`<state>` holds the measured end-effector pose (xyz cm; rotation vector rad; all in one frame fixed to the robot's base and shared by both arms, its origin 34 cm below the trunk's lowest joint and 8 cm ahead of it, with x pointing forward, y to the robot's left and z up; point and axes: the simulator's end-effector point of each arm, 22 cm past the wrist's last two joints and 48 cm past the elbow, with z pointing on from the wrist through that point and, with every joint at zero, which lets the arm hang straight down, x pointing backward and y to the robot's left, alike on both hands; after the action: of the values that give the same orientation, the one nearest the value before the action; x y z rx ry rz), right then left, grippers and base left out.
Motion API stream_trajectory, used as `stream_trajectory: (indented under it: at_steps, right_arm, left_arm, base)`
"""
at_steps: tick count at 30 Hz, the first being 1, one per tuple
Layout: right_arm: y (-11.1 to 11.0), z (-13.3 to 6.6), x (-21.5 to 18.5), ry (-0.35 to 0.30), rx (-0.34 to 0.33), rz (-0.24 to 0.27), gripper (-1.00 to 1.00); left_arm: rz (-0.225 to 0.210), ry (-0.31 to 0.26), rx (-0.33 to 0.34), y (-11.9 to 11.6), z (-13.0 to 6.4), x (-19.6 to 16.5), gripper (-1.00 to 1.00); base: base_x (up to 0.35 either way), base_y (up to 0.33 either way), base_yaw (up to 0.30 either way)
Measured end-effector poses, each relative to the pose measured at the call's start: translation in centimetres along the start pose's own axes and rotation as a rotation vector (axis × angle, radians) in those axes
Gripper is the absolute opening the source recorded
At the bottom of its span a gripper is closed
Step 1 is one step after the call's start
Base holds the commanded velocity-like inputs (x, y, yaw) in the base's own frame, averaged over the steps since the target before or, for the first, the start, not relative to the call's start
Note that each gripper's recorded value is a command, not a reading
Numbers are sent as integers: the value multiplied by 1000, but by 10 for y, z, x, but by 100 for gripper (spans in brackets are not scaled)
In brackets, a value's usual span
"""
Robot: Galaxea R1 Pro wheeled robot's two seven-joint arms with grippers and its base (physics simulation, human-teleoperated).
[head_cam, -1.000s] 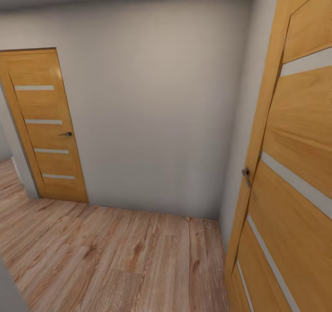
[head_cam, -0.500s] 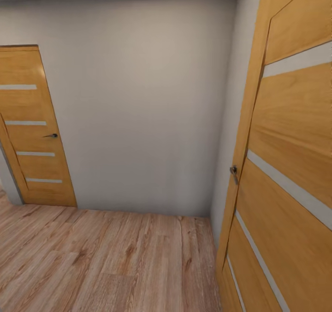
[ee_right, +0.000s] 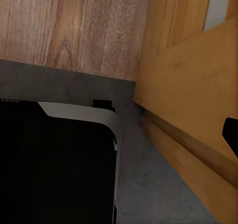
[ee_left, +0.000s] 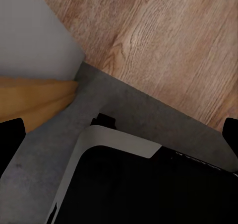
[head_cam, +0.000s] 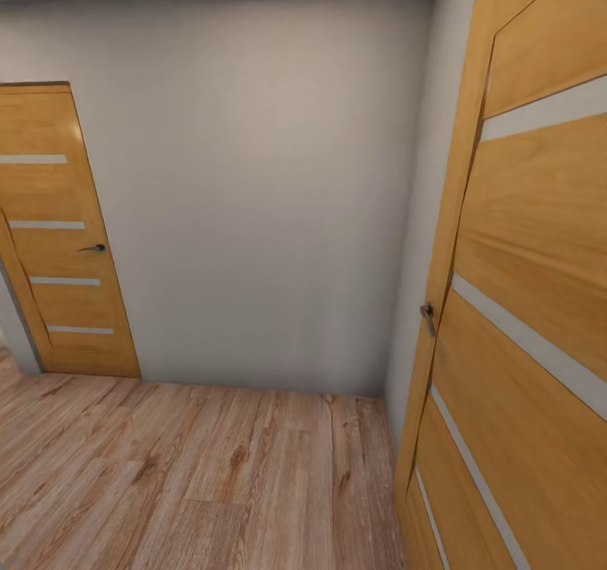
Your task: Move the two storage containers from the living room to the garage. In the garage, place one container on the floor and stack the other container on top of it (either order is fine).
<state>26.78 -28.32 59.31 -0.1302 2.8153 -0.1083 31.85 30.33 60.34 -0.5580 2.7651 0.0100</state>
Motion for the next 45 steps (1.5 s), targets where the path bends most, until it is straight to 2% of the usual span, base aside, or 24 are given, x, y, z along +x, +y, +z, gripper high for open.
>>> stream_trajectory:
  at_steps: [9,45]
  right_arm:
    - [3,0,0,-2,-3,1,100]
    - [2,0,0,-2,-2,0,100]
  left_arm:
    - [0,4,-1,1,0,1,100]
    - [0,7,-1,1,0,2,100]
  base:
    - [95,0,0]
    - [318,0,0]
